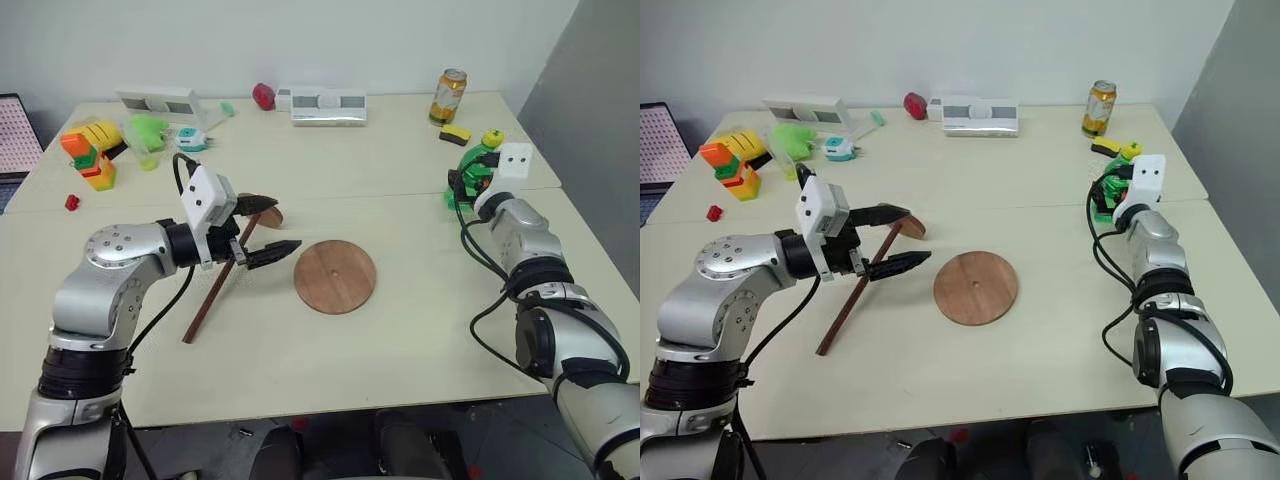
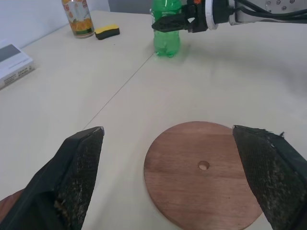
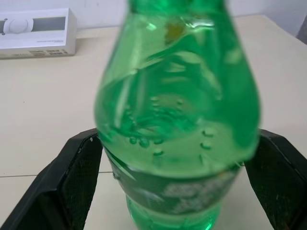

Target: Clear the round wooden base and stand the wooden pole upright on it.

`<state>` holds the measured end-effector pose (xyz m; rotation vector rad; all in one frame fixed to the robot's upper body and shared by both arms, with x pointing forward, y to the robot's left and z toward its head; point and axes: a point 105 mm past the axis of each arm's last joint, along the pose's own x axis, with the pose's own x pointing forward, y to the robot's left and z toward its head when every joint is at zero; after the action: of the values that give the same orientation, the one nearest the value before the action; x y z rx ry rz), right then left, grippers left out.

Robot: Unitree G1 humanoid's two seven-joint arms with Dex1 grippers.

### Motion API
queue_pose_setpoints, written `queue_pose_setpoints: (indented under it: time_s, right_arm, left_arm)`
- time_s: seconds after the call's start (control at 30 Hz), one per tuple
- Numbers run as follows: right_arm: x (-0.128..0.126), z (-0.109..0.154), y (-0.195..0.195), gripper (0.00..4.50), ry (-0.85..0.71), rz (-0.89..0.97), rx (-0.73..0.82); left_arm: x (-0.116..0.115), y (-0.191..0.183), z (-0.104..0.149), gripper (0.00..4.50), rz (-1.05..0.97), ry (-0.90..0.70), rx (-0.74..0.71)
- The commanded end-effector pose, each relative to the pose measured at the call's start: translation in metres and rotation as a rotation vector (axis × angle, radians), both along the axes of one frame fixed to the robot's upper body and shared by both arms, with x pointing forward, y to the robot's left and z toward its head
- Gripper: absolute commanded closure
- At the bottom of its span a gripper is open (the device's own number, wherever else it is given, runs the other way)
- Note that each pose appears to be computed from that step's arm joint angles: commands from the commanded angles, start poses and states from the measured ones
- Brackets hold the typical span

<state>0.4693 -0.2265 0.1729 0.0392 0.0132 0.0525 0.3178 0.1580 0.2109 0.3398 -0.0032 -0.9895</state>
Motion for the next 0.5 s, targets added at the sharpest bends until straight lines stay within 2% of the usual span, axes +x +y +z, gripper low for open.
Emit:
queue_pose_setpoints:
  time_s: [0.03, 0.27, 0.5]
  right_arm:
    - [-0.001, 0.023, -0.007, 0.10, -0.066, 0.006, 0.020]
    - [-0.020, 0.016, -0.002, 0.10, 0.004, 0.112, -0.037]
    - [-0.069, 0.017, -0.012, 0.10, 0.139, 0.178, -0.065]
  left_arm:
    - [-0.003, -0.002, 0.015, 0.00, -0.025, -0.052, 0.005]
    - [0.001, -0.006, 0.017, 0.00, -0.052, -0.048, 0.014]
    - [0.004, -0.004, 0.017, 0.00, -0.053, -0.043, 0.027]
